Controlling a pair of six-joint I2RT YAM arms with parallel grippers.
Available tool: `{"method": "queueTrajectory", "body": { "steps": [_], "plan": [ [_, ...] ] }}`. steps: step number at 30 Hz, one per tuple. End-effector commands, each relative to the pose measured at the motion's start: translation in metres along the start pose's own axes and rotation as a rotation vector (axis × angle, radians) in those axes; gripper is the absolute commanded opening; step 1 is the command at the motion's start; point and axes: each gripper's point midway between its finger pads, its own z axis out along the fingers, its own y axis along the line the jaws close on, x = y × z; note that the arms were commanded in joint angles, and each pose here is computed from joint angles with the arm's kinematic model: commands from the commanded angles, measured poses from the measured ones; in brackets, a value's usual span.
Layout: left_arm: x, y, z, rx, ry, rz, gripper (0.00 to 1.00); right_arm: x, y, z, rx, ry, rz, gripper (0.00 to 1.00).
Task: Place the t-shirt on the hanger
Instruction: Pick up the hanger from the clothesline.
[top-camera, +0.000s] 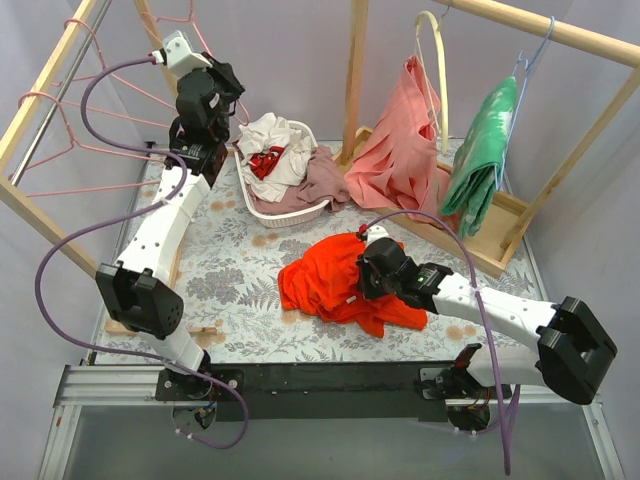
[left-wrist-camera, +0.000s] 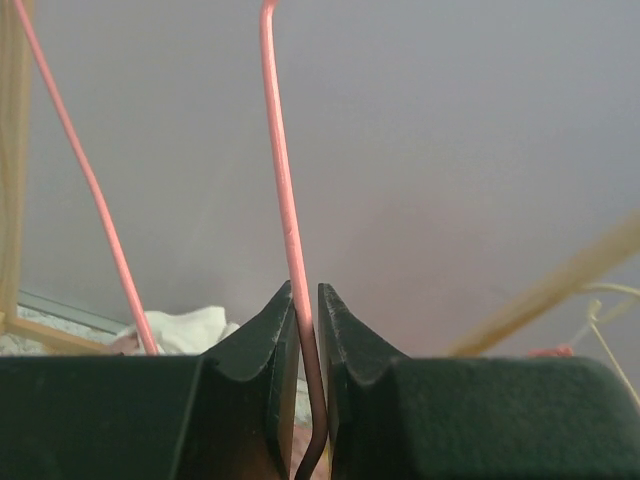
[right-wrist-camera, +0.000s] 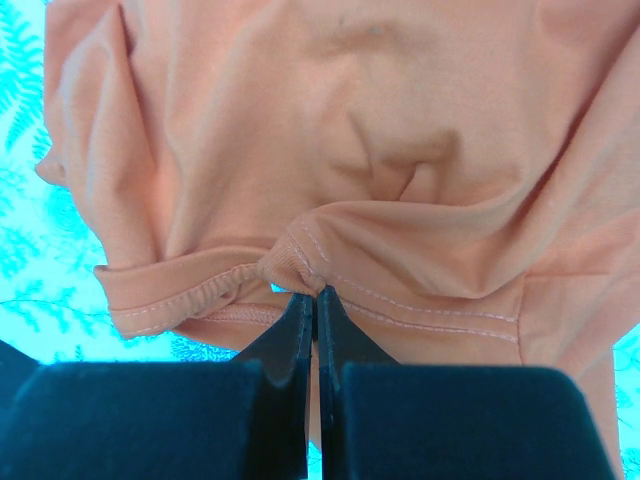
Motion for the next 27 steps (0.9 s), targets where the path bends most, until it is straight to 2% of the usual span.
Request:
{"method": "queueTrajectory", "body": {
  "steps": [1,6,10,11,13,15,19,20,21,23,25,27],
  "plan": [
    [-0.036,-0.037,-0.046,0.100,-0.044,-0.046,0.11,-0.022,0.004,-0.014,-0.017,-0.094,0.011,0.01],
    [-0.033,-0.062,-0.084,0.206,0.019,-0.102,0.11,-0.027,0.001,-0.023,-0.010,-0.126,0.019,0.01],
    [-0.019,-0.079,-0.119,0.341,0.168,-0.149,0.02,-0.032,-0.002,-0.032,0.002,-0.161,0.031,0.01],
    [-0.019,-0.090,-0.139,0.422,0.217,-0.161,0.00,-0.033,-0.005,-0.034,0.013,-0.168,0.033,0.01],
    [-0.002,-0.092,-0.160,0.479,0.311,-0.190,0.00,-0.033,-0.009,-0.039,0.028,-0.184,0.050,0.01],
    [-0.001,-0.102,-0.198,0.607,0.389,-0.208,0.00,-0.031,-0.016,-0.041,0.053,-0.197,0.061,0.01],
    [0.020,-0.097,-0.261,0.755,0.555,-0.222,0.00,-0.027,-0.024,-0.050,0.069,-0.225,0.094,0.01],
    [0.038,-0.089,-0.273,0.764,0.625,-0.210,0.00,-0.025,-0.026,-0.051,0.079,-0.228,0.109,0.01],
    [0.035,-0.088,-0.295,0.821,0.655,-0.205,0.00,-0.022,-0.029,-0.054,0.081,-0.231,0.115,0.01],
    [0.055,-0.073,-0.317,0.824,0.738,-0.194,0.00,-0.017,-0.034,-0.056,0.094,-0.236,0.129,0.01],
    [0.049,-0.065,-0.346,0.891,0.742,-0.169,0.00,-0.011,-0.043,-0.059,0.114,-0.253,0.154,0.01],
    [0.063,-0.049,-0.362,0.889,0.794,-0.126,0.00,-0.010,-0.050,-0.064,0.138,-0.280,0.176,0.01]
  ]
}}
